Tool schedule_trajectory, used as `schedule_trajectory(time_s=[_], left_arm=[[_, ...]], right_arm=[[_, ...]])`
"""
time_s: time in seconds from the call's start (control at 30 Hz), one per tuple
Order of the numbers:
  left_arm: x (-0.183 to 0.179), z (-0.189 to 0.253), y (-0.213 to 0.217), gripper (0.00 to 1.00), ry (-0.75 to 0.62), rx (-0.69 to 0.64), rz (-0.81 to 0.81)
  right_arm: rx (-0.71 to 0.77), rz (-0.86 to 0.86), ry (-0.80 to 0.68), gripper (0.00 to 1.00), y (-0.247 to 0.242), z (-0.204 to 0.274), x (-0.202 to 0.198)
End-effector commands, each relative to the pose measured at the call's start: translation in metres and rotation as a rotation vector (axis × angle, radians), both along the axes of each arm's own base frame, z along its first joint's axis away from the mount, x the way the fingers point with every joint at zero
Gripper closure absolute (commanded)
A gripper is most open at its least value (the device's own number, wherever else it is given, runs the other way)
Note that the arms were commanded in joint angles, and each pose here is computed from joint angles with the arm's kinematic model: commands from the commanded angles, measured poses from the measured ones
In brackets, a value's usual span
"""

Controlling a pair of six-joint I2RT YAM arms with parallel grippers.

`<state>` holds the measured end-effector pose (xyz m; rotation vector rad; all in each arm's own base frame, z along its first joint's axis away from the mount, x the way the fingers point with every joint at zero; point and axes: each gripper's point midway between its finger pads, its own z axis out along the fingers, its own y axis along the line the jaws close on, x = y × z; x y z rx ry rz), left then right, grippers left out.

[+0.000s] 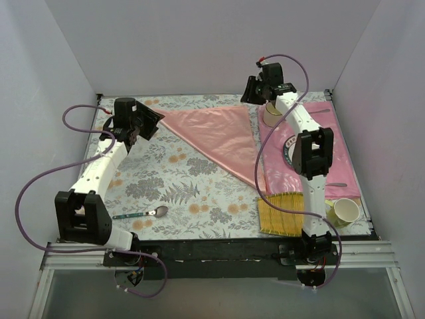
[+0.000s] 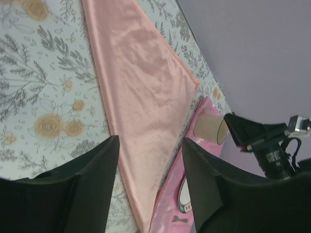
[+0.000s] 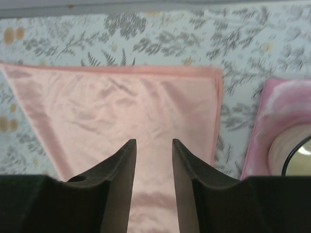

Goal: Fold the napkin, place the utensils inside, and roll it up
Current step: Fold the napkin

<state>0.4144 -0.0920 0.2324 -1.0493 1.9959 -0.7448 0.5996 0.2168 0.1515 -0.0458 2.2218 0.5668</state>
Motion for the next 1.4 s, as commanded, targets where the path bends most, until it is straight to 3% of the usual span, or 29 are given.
schedule_trajectory(time_s=[0.0,0.23,0.43,0.6,0.67,0.87,1.1,1.23,1.37], left_arm=[[0.043,0.027,0.007,0.50,-0.187,0.072,0.005],[0.104,-0.020,0.008,0.67,-0.236,0.067,-0.001],[0.154,-0.075,0.026,0.75,-0.212,0.042,0.002],[0.190,-0.094,0.060,0.82,-0.219,0.027,0.052],[0.197,-0.115,0.070,0.82,-0.178,0.022,0.064],[0.215,-0.126,0.084,0.82,-0.189,-0.026,0.093],[0.215,-0.098,0.075,0.86,-0.230,-0.134,0.173],[0.231,-0.082,0.050,0.86,-0.270,-0.152,0.105],[0.242,-0.094,0.036,0.86,-0.260,-0.169,0.059]], right_arm=[[0.096,0.114,0.278,0.58,0.017,0.005,-0.094],[0.126,0.333,0.424,0.58,0.027,-0.005,-0.196],[0.207,0.430,0.547,0.62,0.033,-0.010,-0.240],[0.179,0.408,0.611,0.68,0.023,-0.020,-0.250],[0.155,0.388,0.642,0.70,0.016,-0.028,-0.255],[0.092,0.372,0.675,0.72,0.002,-0.041,-0.270],[0.002,0.315,0.740,0.81,-0.015,-0.071,-0.283],[-0.077,0.276,0.759,0.85,-0.031,-0.086,-0.290],[-0.081,0.277,0.746,0.86,-0.036,-0.080,-0.299]])
